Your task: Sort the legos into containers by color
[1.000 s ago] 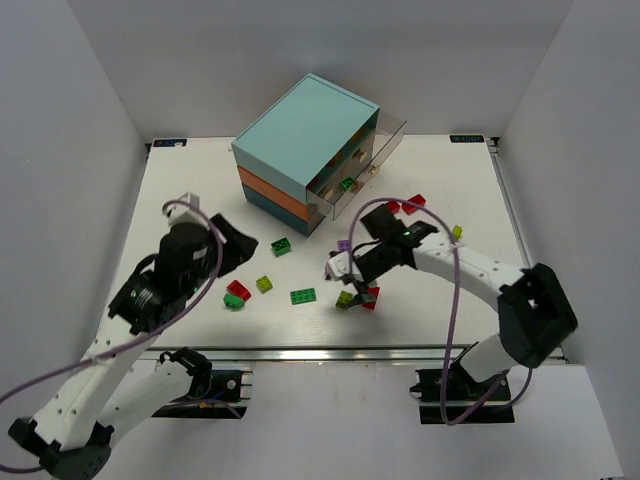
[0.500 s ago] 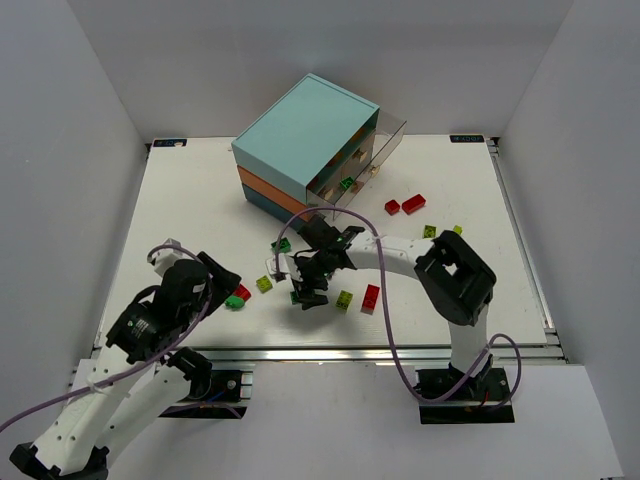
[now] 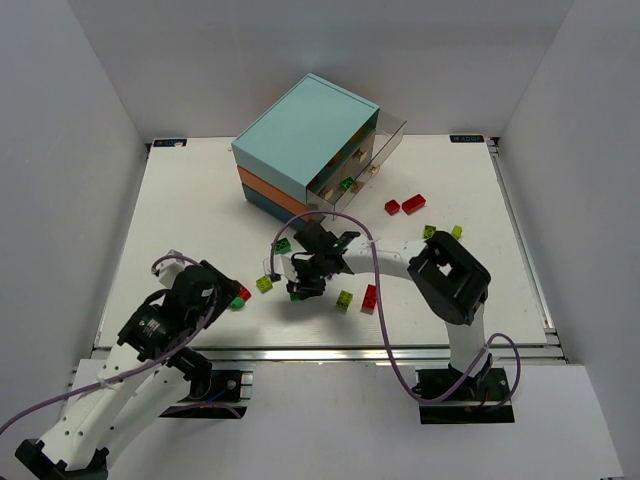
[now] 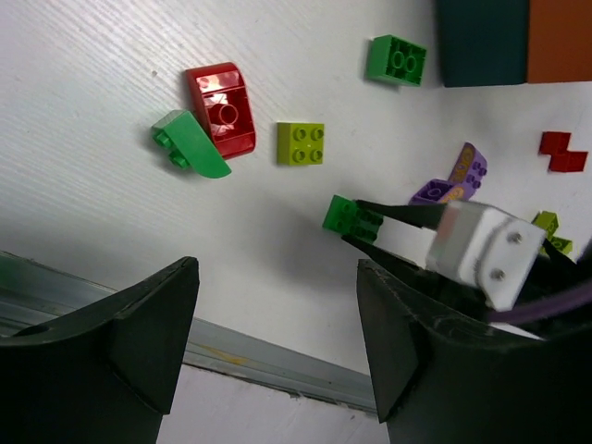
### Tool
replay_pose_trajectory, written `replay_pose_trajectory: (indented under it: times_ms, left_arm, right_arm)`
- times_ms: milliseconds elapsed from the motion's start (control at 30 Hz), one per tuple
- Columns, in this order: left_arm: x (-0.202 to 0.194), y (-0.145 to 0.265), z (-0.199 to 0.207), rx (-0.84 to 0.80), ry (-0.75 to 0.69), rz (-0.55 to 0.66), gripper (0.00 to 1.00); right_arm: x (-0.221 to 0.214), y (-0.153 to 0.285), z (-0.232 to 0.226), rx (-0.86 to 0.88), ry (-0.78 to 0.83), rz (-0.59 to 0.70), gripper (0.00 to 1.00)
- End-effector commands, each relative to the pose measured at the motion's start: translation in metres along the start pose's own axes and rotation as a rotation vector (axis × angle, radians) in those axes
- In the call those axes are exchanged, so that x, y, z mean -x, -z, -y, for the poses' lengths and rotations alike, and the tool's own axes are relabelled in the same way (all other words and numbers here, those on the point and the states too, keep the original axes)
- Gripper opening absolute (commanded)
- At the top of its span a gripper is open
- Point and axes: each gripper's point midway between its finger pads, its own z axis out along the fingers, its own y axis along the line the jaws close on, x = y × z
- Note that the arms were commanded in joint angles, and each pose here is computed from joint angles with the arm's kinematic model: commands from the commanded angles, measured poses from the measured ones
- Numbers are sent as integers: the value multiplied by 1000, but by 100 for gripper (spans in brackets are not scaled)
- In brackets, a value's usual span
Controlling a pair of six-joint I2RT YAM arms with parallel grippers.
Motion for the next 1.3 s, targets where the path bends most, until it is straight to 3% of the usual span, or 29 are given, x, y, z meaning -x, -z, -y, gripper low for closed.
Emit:
replay_pose_trajectory:
  times_ms: [0,133,400,500,600,633,833,967,1267]
  left_arm:
    - [-1,-10,-5,18,59,21,79]
    - [-5,-22,-11,37,116,36,81]
    - [-2,-48,-17,64,188,116,89]
    - [-2,-55,-15,73,204,124,90]
    - [-8,-62,-13,100,192,98,90]
    - [-9,-63,-13,116,183,91,90]
    - [-12,-67,-11,114,180,81,90]
    - [-13,-67,-12,117,174,76,90]
    - [-11,-66,-15,137,160,83,90]
  right_arm:
    - [-27,1,-14,11,-6,-84,26]
    - [-11,19,-28,62,18,-7,1]
    - [88,121,-46,164,61,310,0]
    - [113,160,-40,111,41,384,0]
    - [129,201,-11,-35,-39,454,0]
    - [133,225,17,-164,-51,481,0]
    - [124,311,122,-551,-266,543,0]
    - [106,339,168,-630,-336,550,0]
    - [64,312,204,-604,-379,485,0]
